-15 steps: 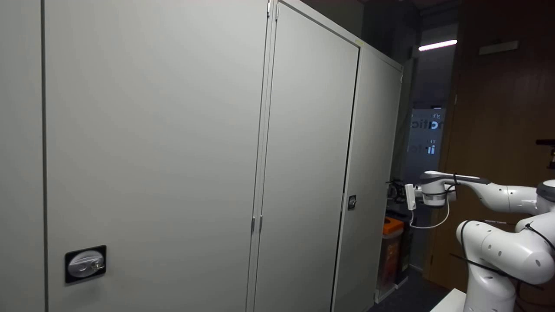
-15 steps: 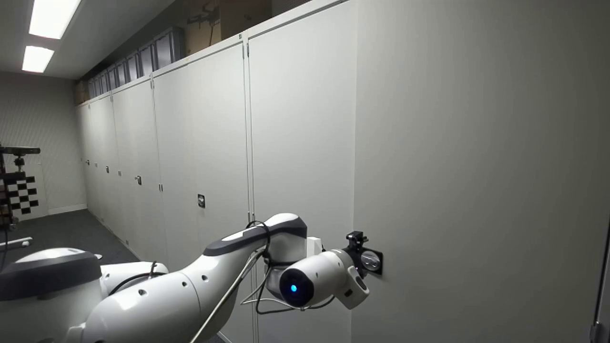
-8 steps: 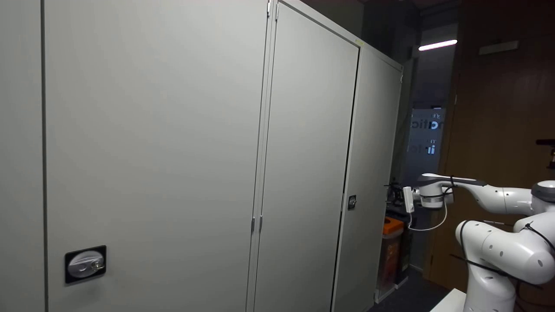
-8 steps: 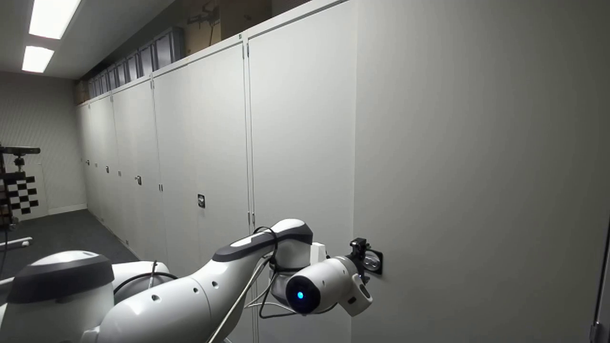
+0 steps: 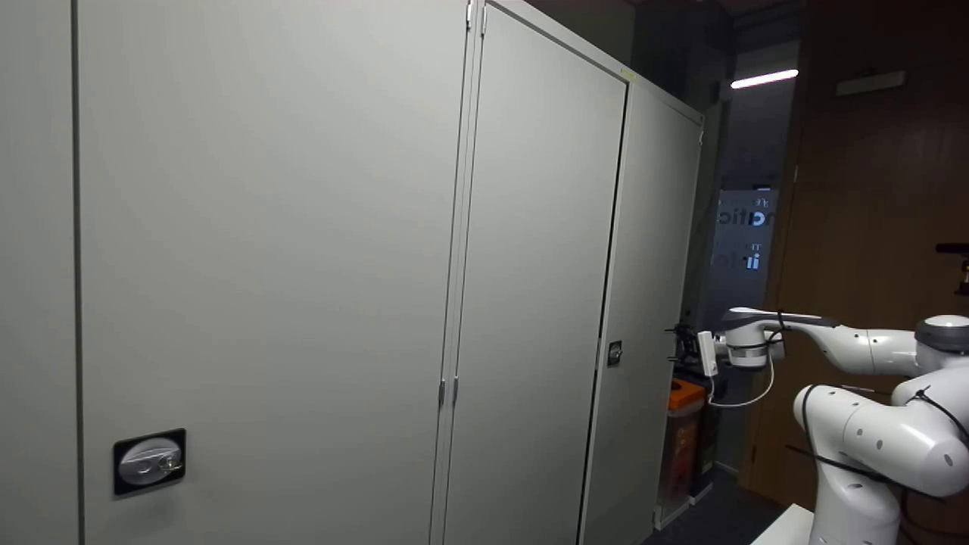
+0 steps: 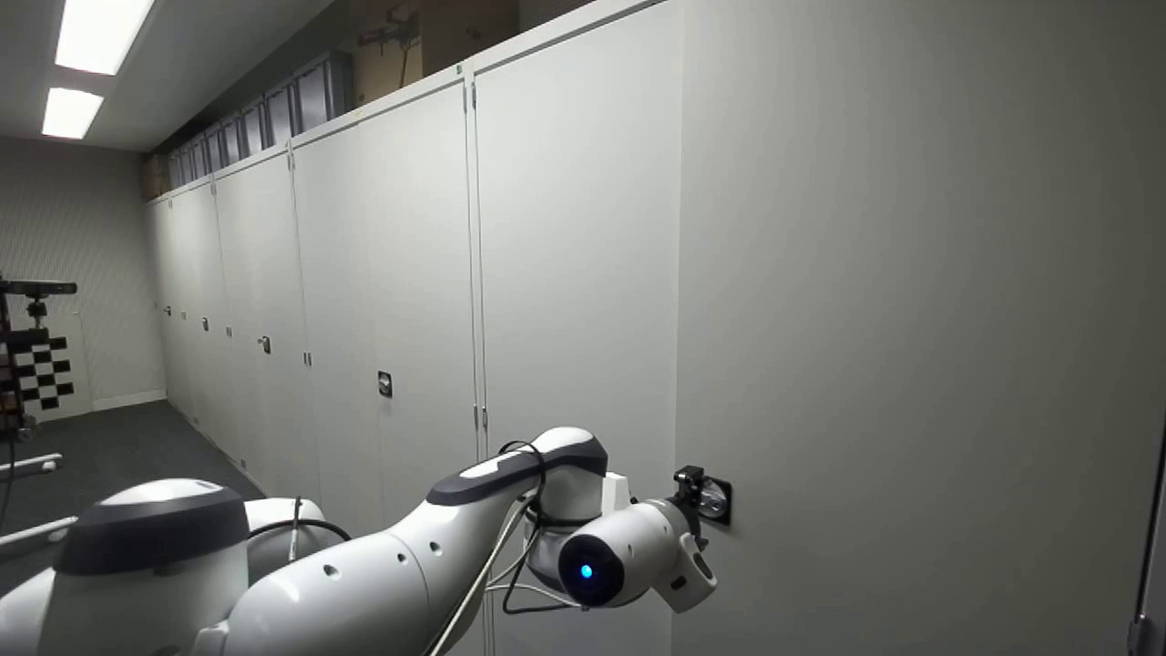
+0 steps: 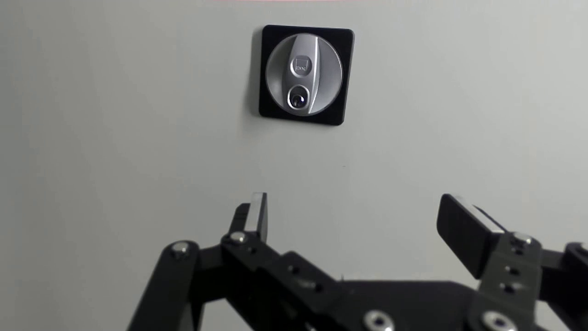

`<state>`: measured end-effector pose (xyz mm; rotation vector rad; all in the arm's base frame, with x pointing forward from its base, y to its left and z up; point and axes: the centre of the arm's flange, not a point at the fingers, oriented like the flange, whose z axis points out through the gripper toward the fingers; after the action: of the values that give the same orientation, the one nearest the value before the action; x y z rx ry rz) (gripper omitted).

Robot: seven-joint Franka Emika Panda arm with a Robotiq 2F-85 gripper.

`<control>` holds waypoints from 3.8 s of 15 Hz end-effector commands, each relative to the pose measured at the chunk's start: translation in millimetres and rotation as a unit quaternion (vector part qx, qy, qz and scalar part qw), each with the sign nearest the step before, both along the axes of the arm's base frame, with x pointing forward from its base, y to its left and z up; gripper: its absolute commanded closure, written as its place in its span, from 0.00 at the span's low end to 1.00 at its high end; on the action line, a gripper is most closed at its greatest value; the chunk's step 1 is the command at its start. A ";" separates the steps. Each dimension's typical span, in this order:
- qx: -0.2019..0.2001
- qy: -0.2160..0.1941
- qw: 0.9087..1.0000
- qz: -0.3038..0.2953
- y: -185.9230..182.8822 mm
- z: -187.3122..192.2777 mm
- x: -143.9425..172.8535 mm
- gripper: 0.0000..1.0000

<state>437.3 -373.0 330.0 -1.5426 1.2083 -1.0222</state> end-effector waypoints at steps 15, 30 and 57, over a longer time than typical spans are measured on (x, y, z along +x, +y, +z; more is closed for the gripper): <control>-0.016 -0.011 1.000 -0.013 -1.5 -1.2 20.4 0.00; -0.041 -0.049 0.998 0.013 58.6 -30.4 71.9 0.00; -0.030 -0.079 0.996 0.007 47.9 -52.0 101.6 0.00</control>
<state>524.9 -319.5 293.8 -1.5160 1.0575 -1.1416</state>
